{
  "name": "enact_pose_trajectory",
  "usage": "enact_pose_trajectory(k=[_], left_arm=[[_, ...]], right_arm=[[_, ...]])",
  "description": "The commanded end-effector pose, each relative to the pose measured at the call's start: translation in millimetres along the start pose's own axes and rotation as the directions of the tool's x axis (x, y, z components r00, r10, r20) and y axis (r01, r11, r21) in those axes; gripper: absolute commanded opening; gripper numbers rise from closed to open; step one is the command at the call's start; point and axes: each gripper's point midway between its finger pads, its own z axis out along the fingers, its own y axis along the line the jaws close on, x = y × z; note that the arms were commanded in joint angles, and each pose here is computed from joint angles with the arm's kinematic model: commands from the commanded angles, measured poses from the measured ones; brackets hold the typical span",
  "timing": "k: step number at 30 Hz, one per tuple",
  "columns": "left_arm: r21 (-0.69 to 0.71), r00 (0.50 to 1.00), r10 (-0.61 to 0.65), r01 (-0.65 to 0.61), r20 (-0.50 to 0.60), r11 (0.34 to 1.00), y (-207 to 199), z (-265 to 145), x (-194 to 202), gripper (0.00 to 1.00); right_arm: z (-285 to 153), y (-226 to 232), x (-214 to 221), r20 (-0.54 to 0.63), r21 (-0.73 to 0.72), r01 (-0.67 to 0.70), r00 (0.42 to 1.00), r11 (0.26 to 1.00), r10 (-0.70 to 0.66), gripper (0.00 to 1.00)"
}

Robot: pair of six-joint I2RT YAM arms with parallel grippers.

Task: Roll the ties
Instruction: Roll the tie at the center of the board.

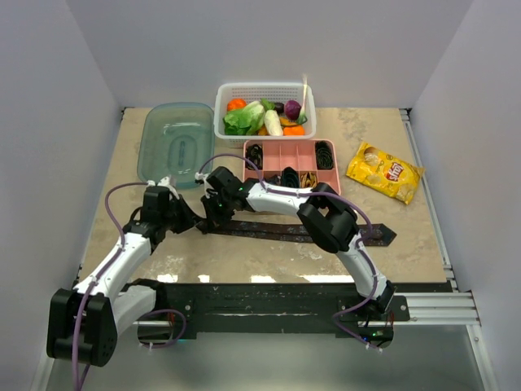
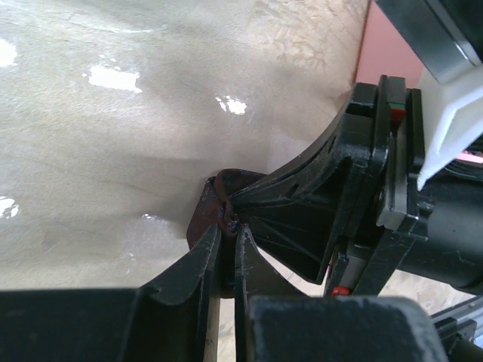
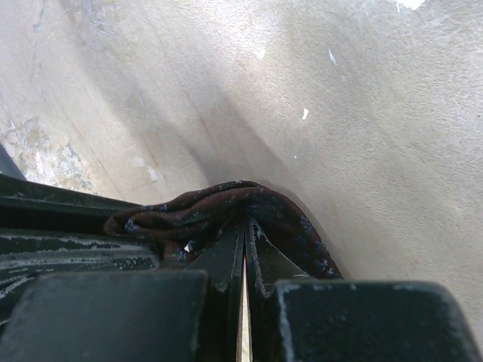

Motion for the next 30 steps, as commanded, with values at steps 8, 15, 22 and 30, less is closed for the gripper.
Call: enact_pose_trajectory(k=[8, 15, 22, 30], left_arm=[[-0.156, 0.997, 0.008, 0.003, 0.070, 0.988, 15, -6, -26, 0.00], [-0.183, 0.996, -0.017, 0.033, 0.087, 0.983, 21, -3, -27, 0.00], [-0.164, 0.990, -0.086, 0.104, 0.115, 0.981, 25, 1, -19, 0.00], [-0.189, 0.987, -0.048, 0.077, 0.154, 0.979, 26, -3, -31, 0.00]], right_arm=[[-19, 12, -10, 0.020, 0.012, 0.022, 1.000, 1.000, -0.022, 0.00], [-37, 17, -20, 0.057, 0.020, 0.035, 0.998, 0.999, -0.036, 0.00], [-46, 23, -27, 0.077, 0.017, 0.055, 0.995, 0.998, -0.056, 0.00], [-42, 26, -28, 0.084, -0.009, 0.060, 0.995, 0.998, -0.059, 0.00]])
